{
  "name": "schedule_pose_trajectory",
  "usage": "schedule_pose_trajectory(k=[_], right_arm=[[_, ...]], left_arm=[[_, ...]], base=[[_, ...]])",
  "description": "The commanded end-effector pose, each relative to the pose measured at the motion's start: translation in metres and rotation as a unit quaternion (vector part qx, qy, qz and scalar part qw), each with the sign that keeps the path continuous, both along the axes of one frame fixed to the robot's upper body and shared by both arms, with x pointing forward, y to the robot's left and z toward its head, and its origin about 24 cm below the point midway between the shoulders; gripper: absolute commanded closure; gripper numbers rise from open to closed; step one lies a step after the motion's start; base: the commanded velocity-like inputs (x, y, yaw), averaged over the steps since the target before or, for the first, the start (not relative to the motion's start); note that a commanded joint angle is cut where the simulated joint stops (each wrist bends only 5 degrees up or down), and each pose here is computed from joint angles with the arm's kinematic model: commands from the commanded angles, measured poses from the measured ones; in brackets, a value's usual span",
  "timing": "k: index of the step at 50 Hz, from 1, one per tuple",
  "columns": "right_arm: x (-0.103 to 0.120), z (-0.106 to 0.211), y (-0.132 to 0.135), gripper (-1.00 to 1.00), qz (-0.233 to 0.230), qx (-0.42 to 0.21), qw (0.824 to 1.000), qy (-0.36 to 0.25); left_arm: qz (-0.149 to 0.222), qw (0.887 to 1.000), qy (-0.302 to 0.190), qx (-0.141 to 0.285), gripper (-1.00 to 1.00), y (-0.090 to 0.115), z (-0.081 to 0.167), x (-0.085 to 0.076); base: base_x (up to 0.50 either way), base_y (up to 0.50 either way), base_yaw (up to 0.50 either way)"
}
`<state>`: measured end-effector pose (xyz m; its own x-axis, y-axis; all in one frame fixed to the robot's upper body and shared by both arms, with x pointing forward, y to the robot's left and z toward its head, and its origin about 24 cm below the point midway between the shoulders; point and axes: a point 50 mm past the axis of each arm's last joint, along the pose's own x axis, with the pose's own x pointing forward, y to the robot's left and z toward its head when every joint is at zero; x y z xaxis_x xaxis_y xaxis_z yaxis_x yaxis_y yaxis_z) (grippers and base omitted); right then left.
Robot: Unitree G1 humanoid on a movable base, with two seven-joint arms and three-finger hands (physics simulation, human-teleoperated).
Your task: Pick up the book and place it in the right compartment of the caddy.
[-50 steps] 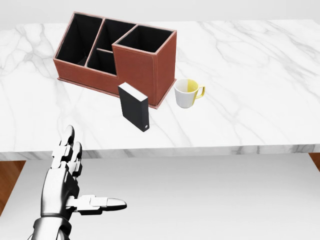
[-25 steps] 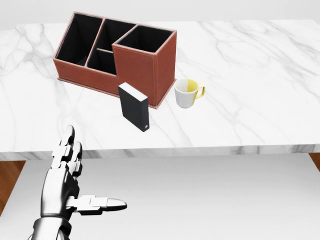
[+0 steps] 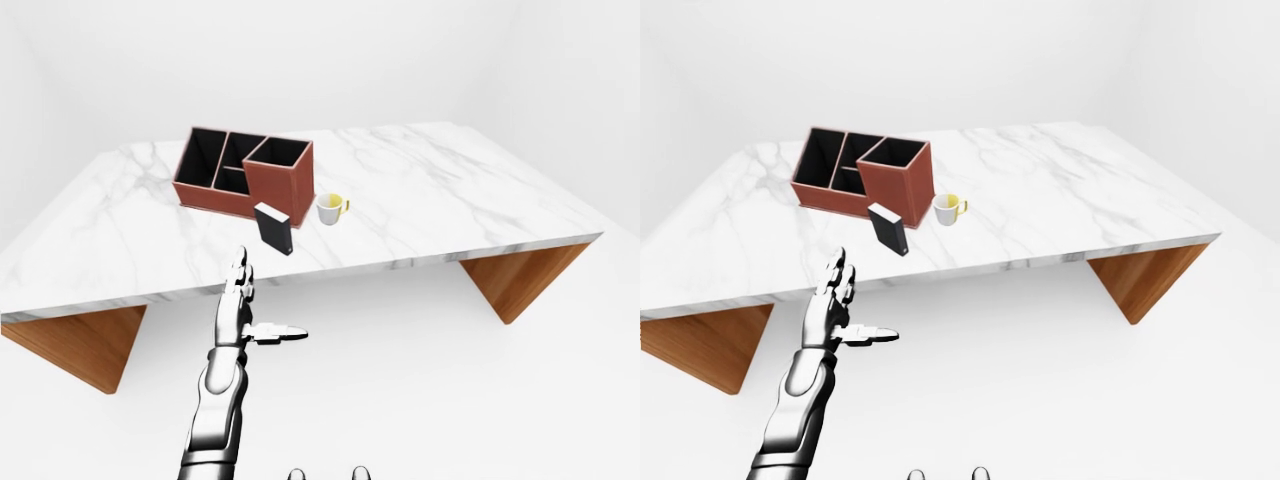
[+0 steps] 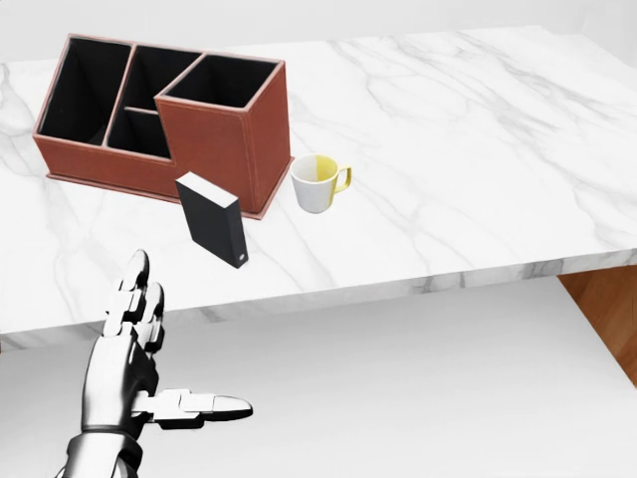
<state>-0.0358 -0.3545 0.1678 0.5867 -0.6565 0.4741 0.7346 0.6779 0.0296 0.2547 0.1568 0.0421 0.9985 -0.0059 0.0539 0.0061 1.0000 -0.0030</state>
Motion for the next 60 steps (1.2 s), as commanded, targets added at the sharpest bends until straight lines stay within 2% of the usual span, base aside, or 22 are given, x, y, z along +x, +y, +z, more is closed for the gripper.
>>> schedule_pose_trajectory(k=[1,49,60], right_arm=[[-0.0001,-0.0011,-0.0003,-1.0,0.002,0.002,1.0,0.0],[-0.0005,-0.0018,-0.0006,-1.0,0.001,0.002,1.0,0.004],[-0.0001,-0.0002,-0.0002,-1.0,-0.003,-0.001,1.0,0.006]], left_arm=[[-0.001,1.0,0.004,0.0,-1.0,-0.0003,-0.0019,0.0004],[-0.002,1.0,-0.004,0.0,-1.0,-0.0009,0.0018,-0.0014],[-0.002,1.0,0.0,0.0,-1.0,-0.0007,-0.0001,-0.0002]], base=[[0.0,0.0,-0.41],[0.0,0.0,-0.41],[0.0,0.0,-0.14]])
